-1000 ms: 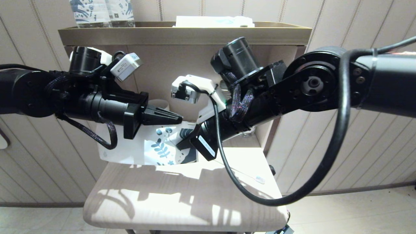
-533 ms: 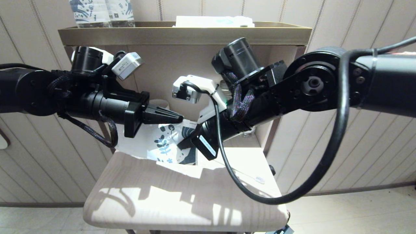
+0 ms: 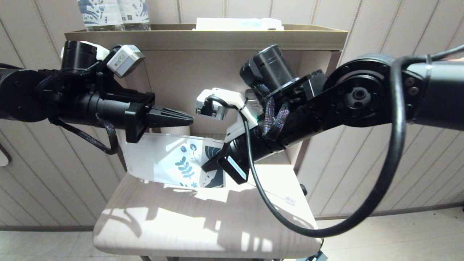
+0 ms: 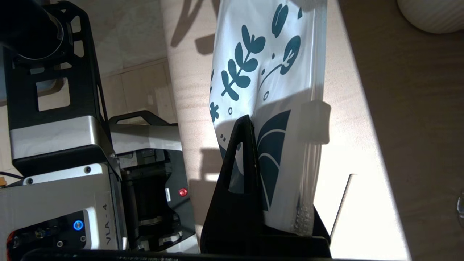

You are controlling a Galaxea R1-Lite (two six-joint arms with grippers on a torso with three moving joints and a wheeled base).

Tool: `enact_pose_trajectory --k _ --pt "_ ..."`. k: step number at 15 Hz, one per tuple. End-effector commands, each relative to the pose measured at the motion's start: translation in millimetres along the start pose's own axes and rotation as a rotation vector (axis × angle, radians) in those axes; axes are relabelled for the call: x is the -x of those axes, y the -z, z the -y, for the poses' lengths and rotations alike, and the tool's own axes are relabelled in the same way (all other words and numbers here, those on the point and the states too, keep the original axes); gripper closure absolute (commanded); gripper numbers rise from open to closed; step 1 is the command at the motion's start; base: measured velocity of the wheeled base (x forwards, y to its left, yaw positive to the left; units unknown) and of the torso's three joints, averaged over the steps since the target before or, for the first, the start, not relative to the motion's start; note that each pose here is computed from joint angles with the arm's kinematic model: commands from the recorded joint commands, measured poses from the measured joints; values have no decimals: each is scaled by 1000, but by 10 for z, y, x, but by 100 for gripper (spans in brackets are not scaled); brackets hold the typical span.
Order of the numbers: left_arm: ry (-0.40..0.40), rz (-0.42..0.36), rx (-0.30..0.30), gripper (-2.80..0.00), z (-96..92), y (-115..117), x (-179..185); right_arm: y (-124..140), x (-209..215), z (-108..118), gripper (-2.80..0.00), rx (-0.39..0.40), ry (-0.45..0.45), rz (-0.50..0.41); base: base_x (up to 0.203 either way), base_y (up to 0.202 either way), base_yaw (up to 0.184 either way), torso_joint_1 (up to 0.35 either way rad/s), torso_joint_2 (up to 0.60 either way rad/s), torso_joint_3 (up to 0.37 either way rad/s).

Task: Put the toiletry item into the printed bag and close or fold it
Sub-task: Open the storage bag

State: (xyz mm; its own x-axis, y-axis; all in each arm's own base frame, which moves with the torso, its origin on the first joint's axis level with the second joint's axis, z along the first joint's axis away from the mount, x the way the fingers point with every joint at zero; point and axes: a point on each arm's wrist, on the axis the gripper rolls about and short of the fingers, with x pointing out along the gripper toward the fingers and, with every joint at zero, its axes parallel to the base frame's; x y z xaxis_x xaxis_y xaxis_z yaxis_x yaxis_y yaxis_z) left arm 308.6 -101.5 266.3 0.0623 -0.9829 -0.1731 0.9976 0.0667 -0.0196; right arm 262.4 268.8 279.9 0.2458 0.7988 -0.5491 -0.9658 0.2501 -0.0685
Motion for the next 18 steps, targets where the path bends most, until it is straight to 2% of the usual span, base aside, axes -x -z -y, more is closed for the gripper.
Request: enact_pose_trajectory --k 1,5,6,7,12,18 --pt "5 3 -3 0 20 -8 12 -5 31 -19 0 3 -3 2 0 0 0 0 0 0" --pt "7 5 7 0 57 -31 27 14 37 -29 0 4 -6 -6 0 0 0 0 0 0" --pt "8 5 6 -261 67 -31 27 16 32 -34 0 4 -8 -7 0 0 0 0 0 0" --pt "8 3 6 -280 73 -15 29 10 32 -39 0 7 -10 -5 0 0 0 0 0 0" --pt "43 20 26 -280 156 -93 10 -41 -29 -45 0 14 -16 11 0 0 0 0 0 0" --pt "69 2 61 -280 34 40 -142 -47 -25 -59 0 11 -22 15 0 0 0 0 0 0"
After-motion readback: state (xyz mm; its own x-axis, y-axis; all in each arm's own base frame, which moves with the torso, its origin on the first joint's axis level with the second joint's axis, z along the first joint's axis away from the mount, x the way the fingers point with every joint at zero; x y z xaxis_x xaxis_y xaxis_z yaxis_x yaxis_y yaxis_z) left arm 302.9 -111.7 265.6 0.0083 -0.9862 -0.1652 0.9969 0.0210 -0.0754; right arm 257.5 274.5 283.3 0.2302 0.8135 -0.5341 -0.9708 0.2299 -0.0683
